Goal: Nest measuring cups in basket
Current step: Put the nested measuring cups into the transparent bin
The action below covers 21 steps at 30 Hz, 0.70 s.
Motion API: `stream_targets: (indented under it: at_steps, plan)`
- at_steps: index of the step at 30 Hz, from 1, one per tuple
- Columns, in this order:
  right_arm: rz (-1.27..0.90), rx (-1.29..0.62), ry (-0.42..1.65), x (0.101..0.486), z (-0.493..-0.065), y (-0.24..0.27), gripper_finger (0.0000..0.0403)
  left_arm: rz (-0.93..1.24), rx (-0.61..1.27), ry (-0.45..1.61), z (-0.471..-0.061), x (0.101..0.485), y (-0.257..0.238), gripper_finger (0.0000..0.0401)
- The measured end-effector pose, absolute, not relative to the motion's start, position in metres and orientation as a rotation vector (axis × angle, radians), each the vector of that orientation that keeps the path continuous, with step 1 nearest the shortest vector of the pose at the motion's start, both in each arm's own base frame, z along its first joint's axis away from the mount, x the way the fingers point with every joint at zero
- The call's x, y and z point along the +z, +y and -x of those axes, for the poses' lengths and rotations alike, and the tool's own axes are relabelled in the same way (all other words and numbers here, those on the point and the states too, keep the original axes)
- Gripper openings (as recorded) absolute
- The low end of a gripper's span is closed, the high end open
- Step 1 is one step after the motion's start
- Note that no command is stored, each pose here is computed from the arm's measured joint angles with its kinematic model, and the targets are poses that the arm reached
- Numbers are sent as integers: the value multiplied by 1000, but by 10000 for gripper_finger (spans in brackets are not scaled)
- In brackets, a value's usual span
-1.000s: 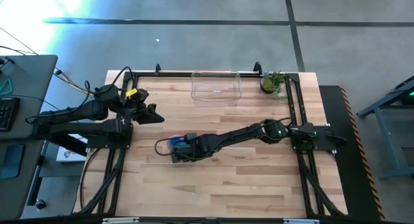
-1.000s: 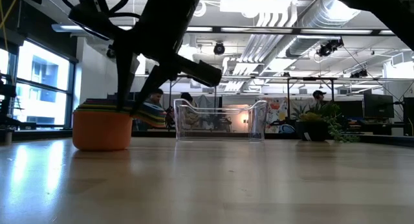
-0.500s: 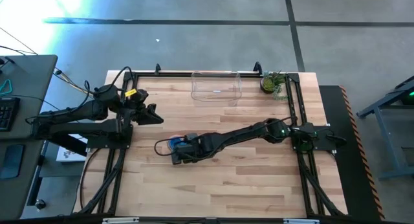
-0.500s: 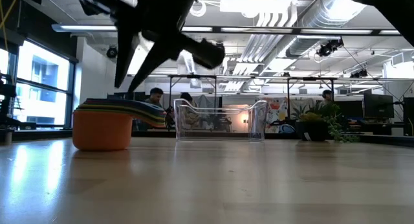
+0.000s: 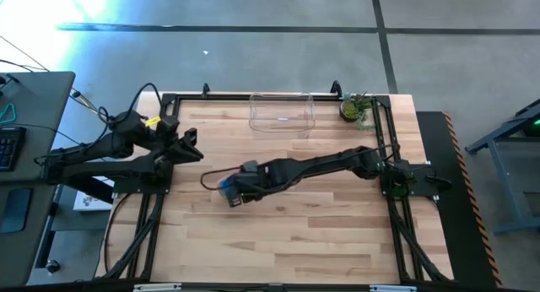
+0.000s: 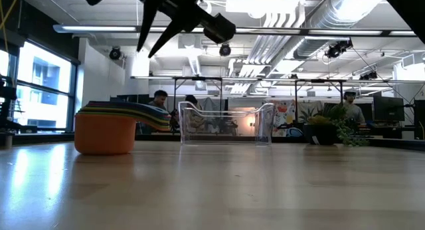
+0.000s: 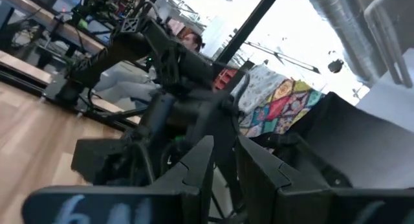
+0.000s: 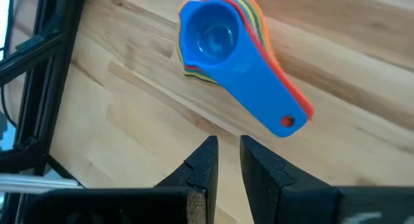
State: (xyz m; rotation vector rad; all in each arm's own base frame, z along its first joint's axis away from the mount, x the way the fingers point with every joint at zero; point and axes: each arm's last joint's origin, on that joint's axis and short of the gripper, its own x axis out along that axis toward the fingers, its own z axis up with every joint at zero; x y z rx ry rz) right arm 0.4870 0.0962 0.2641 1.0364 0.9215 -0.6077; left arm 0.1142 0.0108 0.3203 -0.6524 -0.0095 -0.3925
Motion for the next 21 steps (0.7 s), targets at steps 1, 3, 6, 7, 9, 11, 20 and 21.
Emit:
stream_targets:
  at_steps: [1, 3, 6, 7, 9, 11, 20, 21]
  plan:
    - [-1027, -600, 929, 266, -486, 93, 58, 647, -392, -9, -114, 320, 11, 58]
    - [-1002, -585, 941, 271, -484, 89, 58, 635, -390, -11, -115, 320, 11, 58]
    - [-946, -583, 994, 277, -476, 81, 58, 618, -387, -16, -115, 320, 11, 58]
    - [-924, -587, 1015, 279, -473, 78, 58, 612, -380, -19, -115, 320, 11, 58]
    - [-879, -587, 1047, 287, -465, 73, 58, 603, -355, -30, -116, 320, 12, 58]
    - [-832, -576, 1072, 295, -458, 68, 58, 611, -338, -36, -116, 320, 13, 58]
    - [-694, -426, 1174, 309, -446, 48, 58, 473, -363, -160, -93, 330, 7, 58]
    - [-686, -389, 1191, 309, -446, 46, 58, 439, -365, -181, -89, 332, 6, 58]
